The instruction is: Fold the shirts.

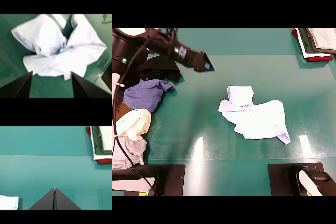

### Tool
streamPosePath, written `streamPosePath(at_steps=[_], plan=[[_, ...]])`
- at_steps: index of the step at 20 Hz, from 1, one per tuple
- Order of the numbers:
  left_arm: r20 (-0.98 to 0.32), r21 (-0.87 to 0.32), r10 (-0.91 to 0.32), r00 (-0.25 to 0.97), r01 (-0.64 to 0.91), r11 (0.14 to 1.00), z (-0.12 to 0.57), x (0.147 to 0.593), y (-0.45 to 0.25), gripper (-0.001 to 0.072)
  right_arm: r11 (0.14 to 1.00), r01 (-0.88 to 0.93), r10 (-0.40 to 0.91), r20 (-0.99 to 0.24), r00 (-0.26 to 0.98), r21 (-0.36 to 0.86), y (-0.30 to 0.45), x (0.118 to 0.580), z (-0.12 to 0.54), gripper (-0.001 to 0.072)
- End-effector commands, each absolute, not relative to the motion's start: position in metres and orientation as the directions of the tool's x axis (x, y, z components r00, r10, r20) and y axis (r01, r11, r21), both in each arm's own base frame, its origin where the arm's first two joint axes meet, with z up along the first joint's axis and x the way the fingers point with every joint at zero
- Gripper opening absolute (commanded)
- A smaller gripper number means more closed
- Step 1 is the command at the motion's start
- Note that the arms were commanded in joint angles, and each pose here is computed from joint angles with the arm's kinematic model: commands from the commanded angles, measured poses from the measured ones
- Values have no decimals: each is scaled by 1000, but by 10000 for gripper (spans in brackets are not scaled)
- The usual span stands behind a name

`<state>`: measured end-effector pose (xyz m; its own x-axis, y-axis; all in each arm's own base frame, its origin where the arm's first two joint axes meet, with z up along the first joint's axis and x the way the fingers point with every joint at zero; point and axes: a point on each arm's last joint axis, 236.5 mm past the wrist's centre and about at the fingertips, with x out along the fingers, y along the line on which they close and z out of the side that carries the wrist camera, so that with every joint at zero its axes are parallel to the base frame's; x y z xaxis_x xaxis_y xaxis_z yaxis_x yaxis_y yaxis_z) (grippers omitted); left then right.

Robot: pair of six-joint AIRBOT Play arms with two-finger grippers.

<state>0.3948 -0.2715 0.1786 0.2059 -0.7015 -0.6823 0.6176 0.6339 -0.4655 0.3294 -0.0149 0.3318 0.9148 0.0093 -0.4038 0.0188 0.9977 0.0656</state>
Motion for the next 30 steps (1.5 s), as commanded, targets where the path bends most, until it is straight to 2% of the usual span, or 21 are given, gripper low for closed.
streamPosePath(at_steps=[1, 3, 6, 12, 17, 26, 27, 29, 30], plan=[[-739, -536, -666, 99, 514, 670, 101, 381, -267, 564, 998, 18, 11, -409, 912, 67, -15, 331, 330, 15], [-734, -583, -672, 99, 416, 698, 54, 381, -270, 565, 997, 17, 16, -446, 895, 70, -15, 333, 319, 15], [-722, -617, -672, 164, 286, 733, 5, 392, -267, 565, 997, 3, 41, -546, 837, 79, -10, 337, 290, 16], [-599, -771, -795, 93, 199, 604, -29, 393, -302, 566, 992, -91, 125, -606, 786, 86, 23, 356, 265, 16], [-670, -713, -740, 60, 224, 664, -54, 386, -291, 564, 986, -142, 167, -630, 758, 90, 43, 368, 251, 15], [-702, -680, -712, -15, 310, 664, -68, 355, -326, 561, 984, -152, 175, -617, 767, 91, 47, 370, 254, 16], [-697, -683, -717, -3, 307, 663, -67, 358, -328, 435, 984, -152, 175, -614, 770, 90, 47, 368, 256, 16], [-673, -706, -740, 15, 286, 648, -60, 363, -332, 18, 985, -150, 172, -614, 770, 88, 46, 365, 257, 16], [-665, -712, -747, 13, 291, 639, -53, 366, -332, 23, 986, -144, 167, -624, 763, 89, 43, 363, 255, 15]])
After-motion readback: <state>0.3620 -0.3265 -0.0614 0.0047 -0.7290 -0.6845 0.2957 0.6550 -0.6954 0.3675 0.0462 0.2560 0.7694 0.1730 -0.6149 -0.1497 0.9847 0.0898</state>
